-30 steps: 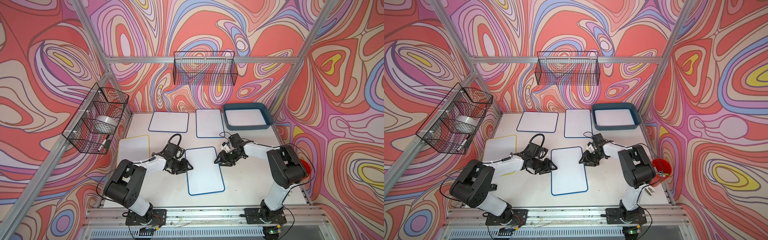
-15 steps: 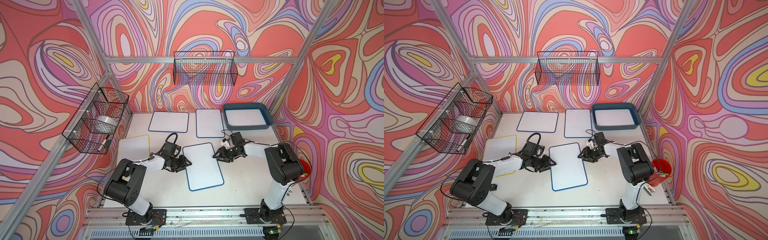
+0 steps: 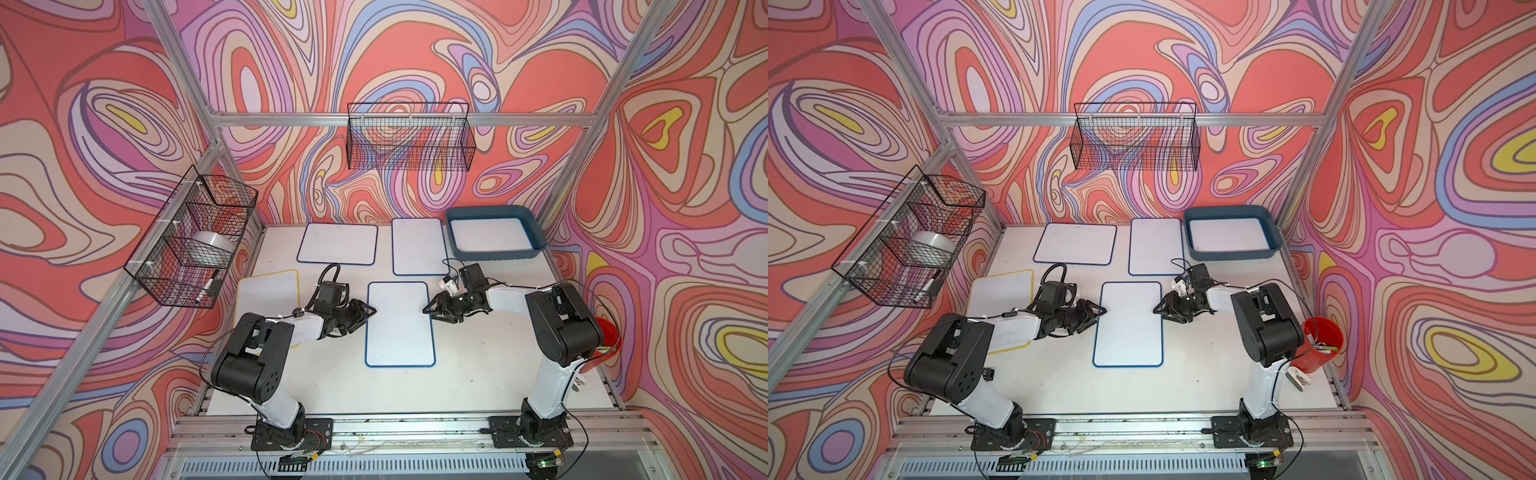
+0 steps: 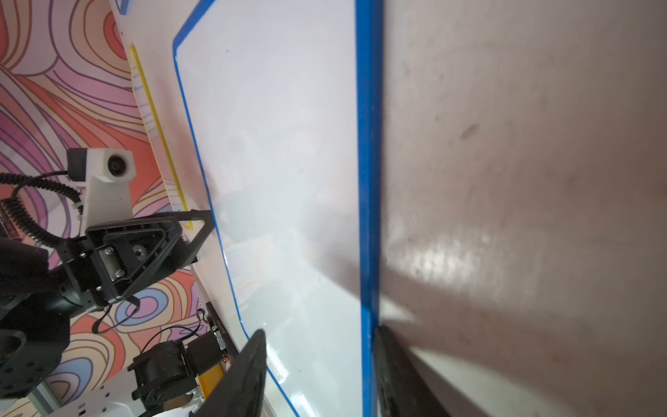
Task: Put the whiteboard into the storage box
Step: Pick up the whiteboard at the center of the board.
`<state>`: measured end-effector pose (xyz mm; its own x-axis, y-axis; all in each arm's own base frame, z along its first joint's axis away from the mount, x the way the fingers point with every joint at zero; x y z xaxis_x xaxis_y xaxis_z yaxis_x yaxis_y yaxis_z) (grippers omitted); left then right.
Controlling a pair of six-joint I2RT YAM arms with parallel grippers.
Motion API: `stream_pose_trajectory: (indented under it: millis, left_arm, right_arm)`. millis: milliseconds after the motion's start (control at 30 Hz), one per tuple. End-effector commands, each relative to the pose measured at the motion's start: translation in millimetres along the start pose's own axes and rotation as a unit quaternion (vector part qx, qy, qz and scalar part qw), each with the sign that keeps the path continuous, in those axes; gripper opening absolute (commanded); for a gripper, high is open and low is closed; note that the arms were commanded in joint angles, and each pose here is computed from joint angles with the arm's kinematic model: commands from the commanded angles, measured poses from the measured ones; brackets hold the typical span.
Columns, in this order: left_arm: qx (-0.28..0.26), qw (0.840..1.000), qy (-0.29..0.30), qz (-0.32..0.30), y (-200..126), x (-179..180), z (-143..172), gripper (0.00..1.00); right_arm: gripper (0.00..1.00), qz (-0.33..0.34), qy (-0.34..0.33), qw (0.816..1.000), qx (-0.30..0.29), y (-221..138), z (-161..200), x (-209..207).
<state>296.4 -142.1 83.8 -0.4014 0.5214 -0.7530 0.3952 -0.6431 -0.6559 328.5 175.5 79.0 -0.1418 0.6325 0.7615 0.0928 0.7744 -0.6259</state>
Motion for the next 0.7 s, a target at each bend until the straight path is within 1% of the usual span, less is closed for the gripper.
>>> stream_pose_trajectory:
  millis: [0,133,300,400,567,667]
  left_arm:
    - [0.074,0.990,0.060,0.106,-5.0,-49.5,19.3,0.50]
    - [0.071,0.989,0.071,0.107,-10.5,-52.4,21.0,0.50]
    - [0.096,0.981,0.103,0.132,-14.2,-67.1,27.3,0.50]
    - [0.102,0.978,0.115,0.139,-18.9,-73.3,29.4,0.50]
    - [0.092,0.977,0.132,0.142,-29.5,-84.5,29.9,0.50]
    - [0.088,0.973,0.142,0.156,-34.2,-92.6,29.2,0.50]
  right_arm:
    - [0.50,-0.046,0.015,0.996,0.072,31.4,27.6,6.5]
    - [0.50,-0.049,0.013,0.996,0.069,33.5,21.1,7.6]
    - [0.50,-0.055,0.016,0.995,0.076,41.4,18.2,2.3]
    - [0.50,-0.055,0.018,0.995,0.078,43.3,18.0,0.4]
    - [0.50,-0.056,0.023,0.995,0.080,45.7,17.6,-1.4]
    - [0.50,-0.056,0.024,0.995,0.085,49.6,18.4,-5.3]
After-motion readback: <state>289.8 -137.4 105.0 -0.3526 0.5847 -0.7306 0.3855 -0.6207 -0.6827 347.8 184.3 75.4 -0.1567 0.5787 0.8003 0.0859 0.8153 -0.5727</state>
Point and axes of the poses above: each gripper's point midway between its finger pads, its own y axis out along the fingers, its own x axis along the line the jaws close on, z = x × y, the point moved 7 cm from there along -y, back along the fingers, and after that the axes turned 10 degrees about -y, right-handed, at the moved point
